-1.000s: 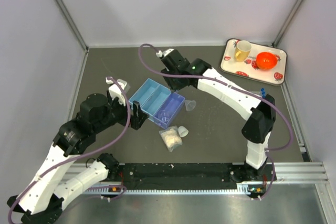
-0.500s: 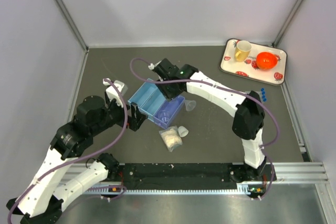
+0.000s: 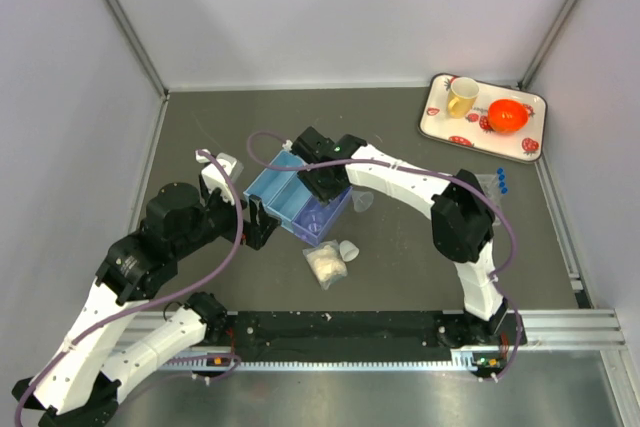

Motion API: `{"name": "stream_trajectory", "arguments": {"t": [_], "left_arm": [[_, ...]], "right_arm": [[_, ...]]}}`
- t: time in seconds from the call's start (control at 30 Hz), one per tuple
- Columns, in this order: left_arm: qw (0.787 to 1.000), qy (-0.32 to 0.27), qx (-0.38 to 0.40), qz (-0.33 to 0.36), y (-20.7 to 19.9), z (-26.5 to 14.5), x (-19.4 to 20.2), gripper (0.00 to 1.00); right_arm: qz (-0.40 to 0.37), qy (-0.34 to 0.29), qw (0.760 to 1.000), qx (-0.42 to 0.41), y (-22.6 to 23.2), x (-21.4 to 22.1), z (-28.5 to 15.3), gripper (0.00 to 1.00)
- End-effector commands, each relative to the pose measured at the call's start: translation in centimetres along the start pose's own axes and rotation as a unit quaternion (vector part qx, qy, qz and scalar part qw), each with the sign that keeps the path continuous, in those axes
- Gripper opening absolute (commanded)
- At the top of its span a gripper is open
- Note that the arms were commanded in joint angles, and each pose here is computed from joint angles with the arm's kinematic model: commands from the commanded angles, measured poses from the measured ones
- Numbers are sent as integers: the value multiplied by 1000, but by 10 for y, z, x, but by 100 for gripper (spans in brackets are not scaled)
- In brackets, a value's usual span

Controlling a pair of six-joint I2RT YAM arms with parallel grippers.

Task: Organize the chemistry lab equipment

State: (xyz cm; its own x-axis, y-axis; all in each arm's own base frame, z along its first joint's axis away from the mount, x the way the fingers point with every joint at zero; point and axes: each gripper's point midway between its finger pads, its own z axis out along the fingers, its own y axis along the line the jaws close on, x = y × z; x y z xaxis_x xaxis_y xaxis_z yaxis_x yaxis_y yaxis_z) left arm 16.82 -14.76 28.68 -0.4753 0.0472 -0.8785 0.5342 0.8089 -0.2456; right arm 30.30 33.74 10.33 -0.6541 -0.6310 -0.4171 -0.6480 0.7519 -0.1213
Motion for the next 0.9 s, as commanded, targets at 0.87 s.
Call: {"name": "stream_trajectory", "arguments": {"t": [0.87], "left_arm": [[1000,-18,3,5,-3,-3,-15,99]], "right_arm": [[-4,6,1000,2,5,7,36,38]]}}
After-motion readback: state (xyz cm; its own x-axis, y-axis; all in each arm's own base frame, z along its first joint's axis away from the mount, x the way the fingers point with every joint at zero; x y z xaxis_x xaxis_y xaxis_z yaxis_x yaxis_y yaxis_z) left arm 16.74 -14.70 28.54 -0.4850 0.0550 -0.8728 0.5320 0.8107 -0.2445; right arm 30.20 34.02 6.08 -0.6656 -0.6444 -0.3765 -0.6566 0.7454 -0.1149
